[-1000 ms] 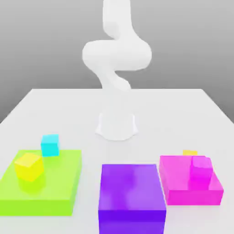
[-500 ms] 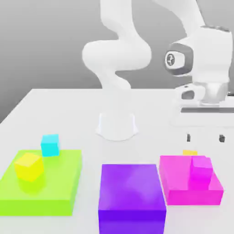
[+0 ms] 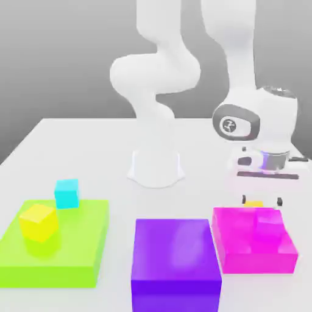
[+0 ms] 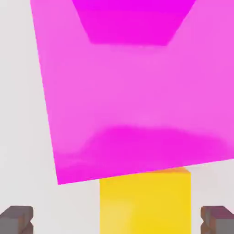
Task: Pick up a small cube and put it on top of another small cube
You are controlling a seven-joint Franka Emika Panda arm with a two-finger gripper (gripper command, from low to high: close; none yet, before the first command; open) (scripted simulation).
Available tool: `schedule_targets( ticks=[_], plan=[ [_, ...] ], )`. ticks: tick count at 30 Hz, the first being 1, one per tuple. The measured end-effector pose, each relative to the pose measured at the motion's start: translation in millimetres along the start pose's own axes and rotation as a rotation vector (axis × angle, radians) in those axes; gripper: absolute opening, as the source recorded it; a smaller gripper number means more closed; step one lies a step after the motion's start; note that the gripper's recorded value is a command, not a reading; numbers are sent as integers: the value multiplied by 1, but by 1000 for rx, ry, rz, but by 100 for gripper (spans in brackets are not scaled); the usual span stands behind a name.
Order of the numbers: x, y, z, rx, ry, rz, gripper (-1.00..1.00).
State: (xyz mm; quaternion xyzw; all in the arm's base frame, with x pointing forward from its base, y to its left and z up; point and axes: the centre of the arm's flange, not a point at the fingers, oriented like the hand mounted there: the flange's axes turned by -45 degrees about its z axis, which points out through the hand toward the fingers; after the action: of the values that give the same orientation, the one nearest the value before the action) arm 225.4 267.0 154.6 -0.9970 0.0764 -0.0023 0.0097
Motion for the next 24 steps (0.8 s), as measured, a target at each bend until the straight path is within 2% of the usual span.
schedule_targets(
  ticks=[6,7,14,24],
  plan=[
    [-2,10,27,-15,-3,-5,0],
    [-2,11,29,-17,-3,-6,-100],
    [-2,10,28,-15,-3,-6,-100],
    [0,-1,-12,3,2,-2,-100]
  ],
)
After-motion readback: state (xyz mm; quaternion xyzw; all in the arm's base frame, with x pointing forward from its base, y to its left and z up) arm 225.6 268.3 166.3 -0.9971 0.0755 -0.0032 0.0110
